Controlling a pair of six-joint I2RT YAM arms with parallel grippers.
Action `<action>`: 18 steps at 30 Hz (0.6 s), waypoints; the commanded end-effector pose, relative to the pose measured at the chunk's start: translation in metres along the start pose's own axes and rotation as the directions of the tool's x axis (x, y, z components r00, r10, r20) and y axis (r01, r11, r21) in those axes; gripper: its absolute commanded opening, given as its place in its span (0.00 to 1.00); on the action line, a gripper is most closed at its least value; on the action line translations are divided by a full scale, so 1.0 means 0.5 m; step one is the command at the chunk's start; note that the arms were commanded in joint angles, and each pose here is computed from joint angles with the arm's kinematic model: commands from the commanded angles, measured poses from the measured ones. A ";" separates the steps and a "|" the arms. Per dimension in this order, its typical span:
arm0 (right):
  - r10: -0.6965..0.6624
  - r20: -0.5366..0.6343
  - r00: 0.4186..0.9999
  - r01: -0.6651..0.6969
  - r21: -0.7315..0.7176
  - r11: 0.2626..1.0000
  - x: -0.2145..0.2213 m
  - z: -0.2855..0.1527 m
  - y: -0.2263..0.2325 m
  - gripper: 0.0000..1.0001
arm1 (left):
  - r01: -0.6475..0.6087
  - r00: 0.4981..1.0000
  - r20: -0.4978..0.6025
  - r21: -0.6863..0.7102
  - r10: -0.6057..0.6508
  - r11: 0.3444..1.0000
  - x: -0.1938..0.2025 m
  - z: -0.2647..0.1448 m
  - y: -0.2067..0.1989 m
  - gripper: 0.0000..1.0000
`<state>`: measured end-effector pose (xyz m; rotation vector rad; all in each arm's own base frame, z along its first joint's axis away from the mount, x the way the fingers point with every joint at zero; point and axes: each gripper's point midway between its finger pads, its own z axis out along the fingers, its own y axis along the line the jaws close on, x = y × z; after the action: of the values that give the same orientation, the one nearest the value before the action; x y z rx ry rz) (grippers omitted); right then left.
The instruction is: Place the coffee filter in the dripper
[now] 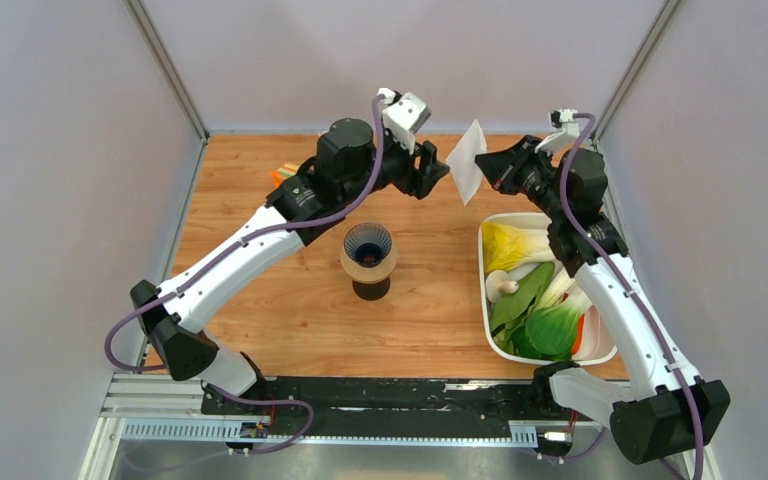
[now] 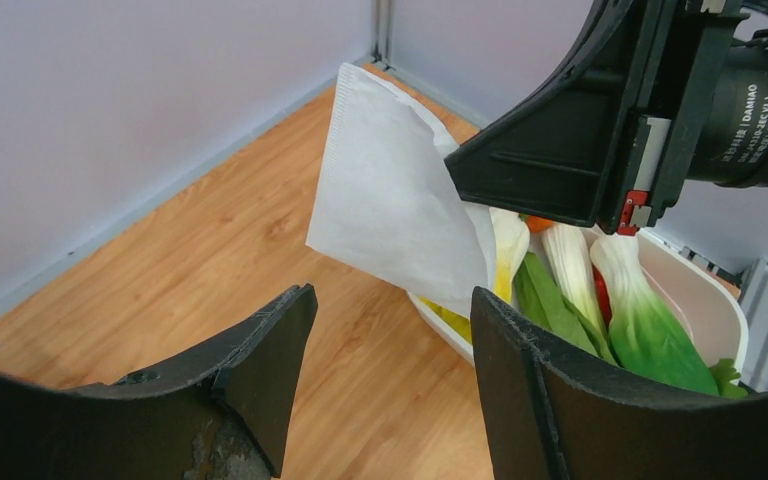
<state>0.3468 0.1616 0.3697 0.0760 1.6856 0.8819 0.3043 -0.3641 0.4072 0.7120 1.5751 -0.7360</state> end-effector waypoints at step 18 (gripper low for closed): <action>0.015 0.059 0.998 -0.016 0.018 1.000 -0.008 0.016 0.017 0.00 | -0.057 0.997 -0.052 -0.133 0.050 0.989 0.037 0.098 -0.019 0.64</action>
<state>0.3490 0.1697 0.3632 0.1111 1.6962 0.8623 0.3104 -0.4143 0.3711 0.7353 1.6464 -0.6572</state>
